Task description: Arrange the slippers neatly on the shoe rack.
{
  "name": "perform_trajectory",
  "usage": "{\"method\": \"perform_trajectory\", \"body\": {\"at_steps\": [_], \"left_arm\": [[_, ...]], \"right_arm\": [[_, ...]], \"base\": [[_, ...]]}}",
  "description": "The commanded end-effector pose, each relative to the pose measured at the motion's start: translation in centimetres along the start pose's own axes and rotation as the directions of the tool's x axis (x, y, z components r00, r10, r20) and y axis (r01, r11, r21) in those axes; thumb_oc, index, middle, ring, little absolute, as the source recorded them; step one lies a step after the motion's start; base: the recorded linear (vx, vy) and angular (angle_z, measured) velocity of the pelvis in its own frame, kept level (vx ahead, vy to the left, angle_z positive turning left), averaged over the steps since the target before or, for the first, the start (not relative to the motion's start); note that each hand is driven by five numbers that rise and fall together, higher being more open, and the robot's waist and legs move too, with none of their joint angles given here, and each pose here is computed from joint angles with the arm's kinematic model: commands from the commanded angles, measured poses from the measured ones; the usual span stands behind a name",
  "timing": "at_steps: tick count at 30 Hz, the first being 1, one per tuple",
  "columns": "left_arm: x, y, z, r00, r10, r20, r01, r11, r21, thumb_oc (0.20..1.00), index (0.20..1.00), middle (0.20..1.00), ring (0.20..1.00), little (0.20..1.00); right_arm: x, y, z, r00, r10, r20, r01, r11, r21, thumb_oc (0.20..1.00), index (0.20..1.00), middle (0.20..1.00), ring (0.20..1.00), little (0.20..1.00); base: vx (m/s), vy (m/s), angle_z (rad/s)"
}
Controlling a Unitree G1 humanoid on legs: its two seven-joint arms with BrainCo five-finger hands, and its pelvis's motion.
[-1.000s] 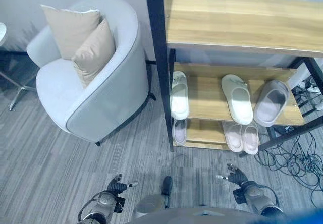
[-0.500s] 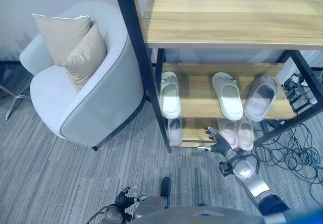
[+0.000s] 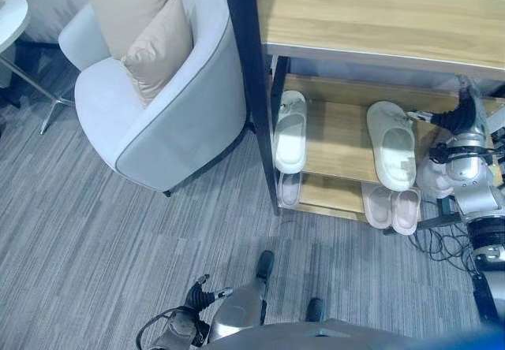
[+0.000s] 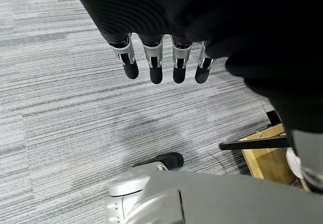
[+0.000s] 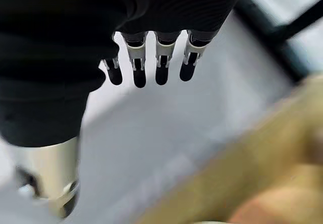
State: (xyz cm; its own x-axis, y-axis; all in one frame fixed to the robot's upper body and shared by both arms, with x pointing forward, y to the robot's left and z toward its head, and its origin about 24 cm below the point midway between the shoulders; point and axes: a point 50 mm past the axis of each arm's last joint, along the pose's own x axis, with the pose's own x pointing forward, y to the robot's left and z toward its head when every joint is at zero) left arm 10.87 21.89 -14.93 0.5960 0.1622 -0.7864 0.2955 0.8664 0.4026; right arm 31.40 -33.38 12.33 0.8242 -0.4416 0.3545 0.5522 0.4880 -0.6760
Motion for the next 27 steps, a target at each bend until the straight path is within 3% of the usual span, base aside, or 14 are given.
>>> {"method": "perform_trajectory", "body": {"at_steps": [1, 6, 10, 15, 20, 27], "left_arm": [[0.3, -1.0, 0.6, 1.000, -0.010, -0.002, 0.010, 1.000, 0.008, 1.000, 1.000, 1.000, 1.000, 1.000], [0.4, -1.4, 1.1, 1.000, -0.024, 0.012, 0.024, 1.000, 0.007, 1.000, 1.000, 1.000, 1.000, 1.000], [0.4, -1.7, 1.0, 0.999, -0.035, 0.004, 0.035, 0.999, 0.008, 1.000, 1.000, 1.000, 1.000, 1.000], [0.4, -1.5, 1.3, 0.999, -0.028, 0.016, 0.027, 1.000, 0.006, 1.000, 1.000, 1.000, 1.000, 1.000], [0.5, -1.4, 1.7, 0.999, -0.015, 0.029, 0.015, 1.000, -0.011, 1.000, 1.000, 1.000, 1.000, 1.000], [0.8, -1.3, 2.6, 0.998, 0.002, 0.056, 0.001, 0.999, -0.037, 1.000, 1.000, 1.000, 1.000, 1.000]], "right_arm": [[-1.6, 0.5, 1.5, 0.996, -0.030, 0.089, 0.024, 0.998, 0.059, 1.000, 1.000, 1.000, 1.000, 1.000], [-2.2, 1.1, -1.2, 0.999, 0.021, -0.047, -0.016, 0.995, 0.103, 1.000, 1.000, 1.000, 1.000, 1.000], [-2.4, 2.1, -1.1, 0.996, 0.077, -0.048, -0.072, 0.992, 0.105, 1.000, 1.000, 1.000, 1.000, 1.000], [-2.0, 2.5, -0.9, 0.990, 0.139, -0.016, -0.139, 0.990, -0.011, 1.000, 1.000, 1.000, 1.000, 1.000], [-1.1, 2.5, -0.1, 0.975, 0.212, 0.058, -0.194, 0.953, -0.234, 1.000, 1.000, 1.000, 1.000, 1.000], [-0.2, 2.4, 0.5, 0.978, 0.198, 0.071, -0.168, 0.936, -0.309, 1.000, 1.000, 1.000, 1.000, 1.000]], "base": [[-0.01, -0.020, 0.46], [0.00, -0.011, 0.08], [0.01, -0.002, 0.08], [0.00, 0.002, 0.04], [0.00, 0.000, 0.00], [0.00, 0.001, 0.03]]}}
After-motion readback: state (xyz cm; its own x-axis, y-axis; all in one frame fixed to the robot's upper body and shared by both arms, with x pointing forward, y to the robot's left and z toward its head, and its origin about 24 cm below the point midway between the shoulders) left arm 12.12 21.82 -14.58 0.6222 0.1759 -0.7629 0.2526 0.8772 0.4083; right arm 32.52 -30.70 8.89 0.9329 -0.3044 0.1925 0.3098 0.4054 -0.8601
